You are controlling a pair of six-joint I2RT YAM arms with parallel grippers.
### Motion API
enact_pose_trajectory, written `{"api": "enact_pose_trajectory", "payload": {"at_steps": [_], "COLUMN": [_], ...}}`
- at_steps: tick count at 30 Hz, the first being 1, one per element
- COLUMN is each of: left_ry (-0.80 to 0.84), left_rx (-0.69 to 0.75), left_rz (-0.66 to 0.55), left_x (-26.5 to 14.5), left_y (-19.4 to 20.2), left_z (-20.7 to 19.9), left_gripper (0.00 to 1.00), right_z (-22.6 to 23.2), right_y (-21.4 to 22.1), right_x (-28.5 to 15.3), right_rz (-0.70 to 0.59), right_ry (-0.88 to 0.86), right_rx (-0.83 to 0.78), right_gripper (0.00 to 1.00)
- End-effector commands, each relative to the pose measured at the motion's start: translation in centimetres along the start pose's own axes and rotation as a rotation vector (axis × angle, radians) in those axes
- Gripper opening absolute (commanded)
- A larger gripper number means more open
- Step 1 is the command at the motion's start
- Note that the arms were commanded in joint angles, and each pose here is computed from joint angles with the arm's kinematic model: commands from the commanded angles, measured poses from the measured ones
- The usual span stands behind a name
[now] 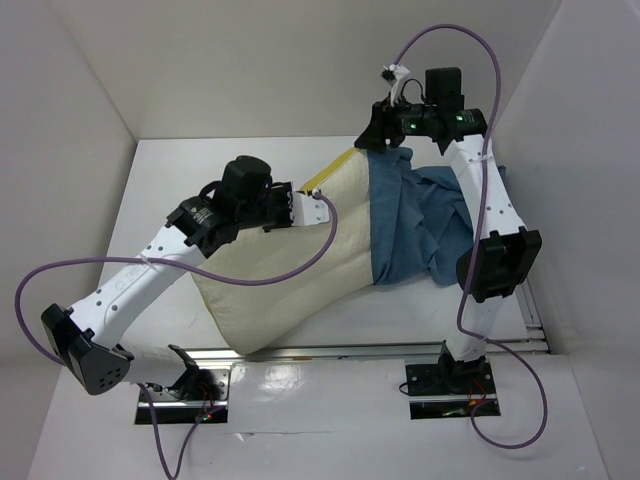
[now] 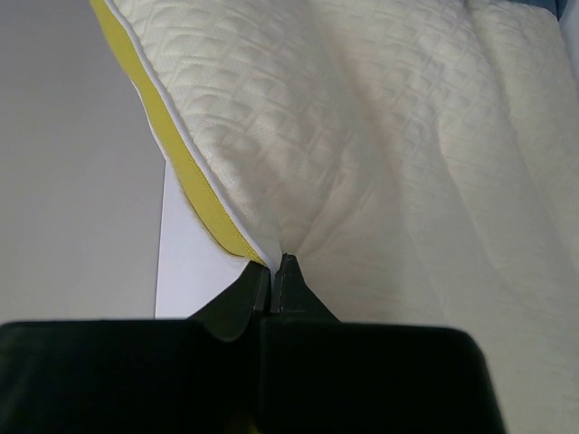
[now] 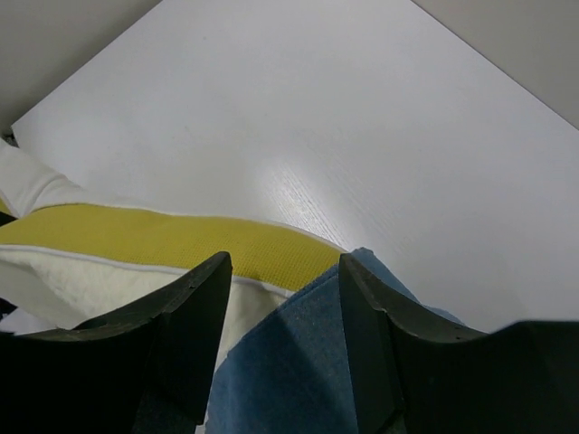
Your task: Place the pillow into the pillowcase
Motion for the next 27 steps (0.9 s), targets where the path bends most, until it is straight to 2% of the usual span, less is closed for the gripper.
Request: {"api": "enact_pose_trajectory", "payload": {"at_steps": [1, 12, 13, 18, 22, 27], "left_ry": [-0.106, -0.113, -0.107, -0.1, -0.108, -0.106], "left_rx": [0.036, 0.039, 0.043, 0.065, 0.079, 0.079], "left_rz": [-0.087, -0.077, -0.083, -0.075, -0.079, -0.078], "left_x": [-2.0, -2.0, -2.0, -1.6, -1.5, -1.0], "left_y": [-2.2, -2.3, -2.5, -2.4, -2.6, -2.3], "left_z": [1.8, 1.7, 1.6, 1.2, 1.2, 1.0], "left_gripper": [0.0, 0.0, 0.0, 0.0, 0.0, 0.0], "right_z": [0.4, -0.4, -0.2, -0.6, -0.4, 1.7], "right_y": [-0.2, 1.1, 0.7, 1.2, 1.1, 0.0], "right_x": [1.0, 2.0, 1.7, 1.8, 1.9, 2.3], "right_rz": [0.026, 0.087, 0.073, 0.101, 0.106, 0.05], "right_ry": [0.079, 0.243, 0.257, 0.285, 0.247, 0.103], "right_rx": [-0.04, -0.034, -0.046, -0.03, -0.032, -0.057], "right_gripper": [0.59, 0.56, 0.52, 0.03, 0.0, 0.0]}}
Point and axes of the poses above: each gripper's point midway between its finger pads, its own x axis out along the fingers, its own z axis along the line the jaws close on, y = z × x, the point moved 10 cm from there along -x, back along the fingers, and after that the axes turned 2 degrees about x, right-handed, at the moved point
